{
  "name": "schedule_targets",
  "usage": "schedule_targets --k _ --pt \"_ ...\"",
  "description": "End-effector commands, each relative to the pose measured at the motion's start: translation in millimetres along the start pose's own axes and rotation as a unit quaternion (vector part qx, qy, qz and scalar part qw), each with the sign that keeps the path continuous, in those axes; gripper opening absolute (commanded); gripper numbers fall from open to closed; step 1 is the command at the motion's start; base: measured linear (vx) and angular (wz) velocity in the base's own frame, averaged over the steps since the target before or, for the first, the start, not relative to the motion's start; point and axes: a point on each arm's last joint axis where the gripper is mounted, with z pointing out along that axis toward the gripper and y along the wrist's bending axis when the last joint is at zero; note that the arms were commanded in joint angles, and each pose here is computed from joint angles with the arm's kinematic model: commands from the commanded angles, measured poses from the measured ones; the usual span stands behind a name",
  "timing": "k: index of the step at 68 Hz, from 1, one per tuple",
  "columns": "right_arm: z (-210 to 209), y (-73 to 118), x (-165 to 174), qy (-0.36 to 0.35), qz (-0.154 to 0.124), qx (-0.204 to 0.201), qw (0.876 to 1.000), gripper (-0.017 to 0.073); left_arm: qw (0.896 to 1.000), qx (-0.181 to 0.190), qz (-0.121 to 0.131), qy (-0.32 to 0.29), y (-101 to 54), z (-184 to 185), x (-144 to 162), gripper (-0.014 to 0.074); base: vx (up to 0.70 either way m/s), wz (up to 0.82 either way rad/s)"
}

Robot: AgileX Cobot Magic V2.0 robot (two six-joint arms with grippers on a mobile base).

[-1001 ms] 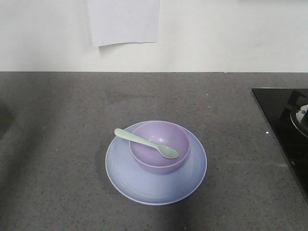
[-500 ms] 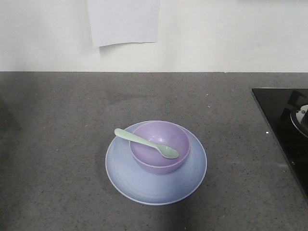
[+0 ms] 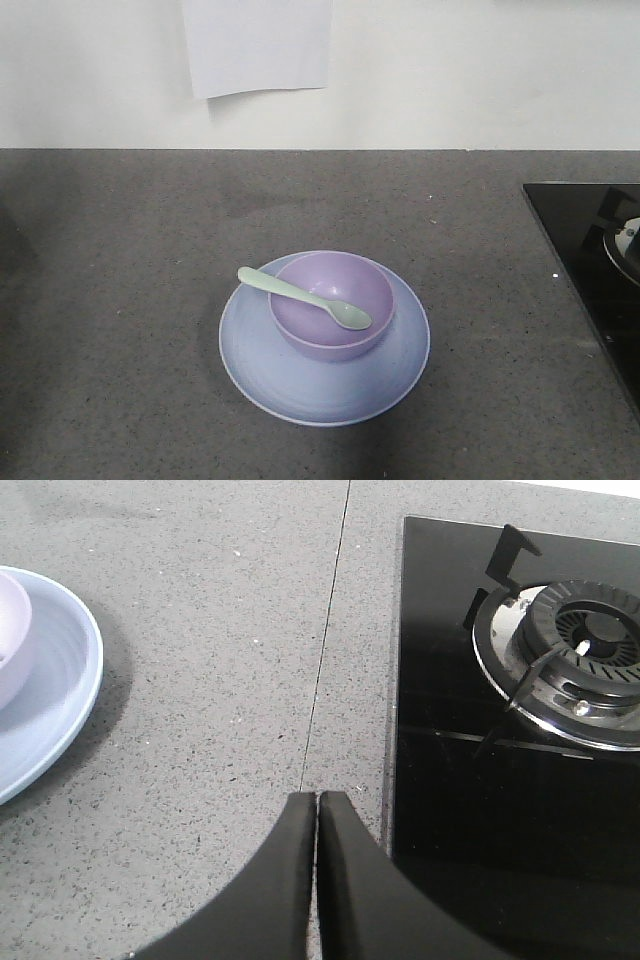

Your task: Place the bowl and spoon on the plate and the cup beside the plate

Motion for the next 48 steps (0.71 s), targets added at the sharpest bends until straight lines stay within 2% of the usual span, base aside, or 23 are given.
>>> schedule_targets --k 1,48 --pt "-5 -2.1 -13 -0.050 -0.004 0.007 0.999 -0.0005 0.999 0.006 0.007 -0.043 3.1 -18 -6 0.0398 0.00 0.00" --pt "-5 -2.0 -13 -0.051 -0.004 0.006 0.999 -0.0005 0.999 -0.009 0.028 0.040 -4.9 33 -1 0.0398 0.00 0.00"
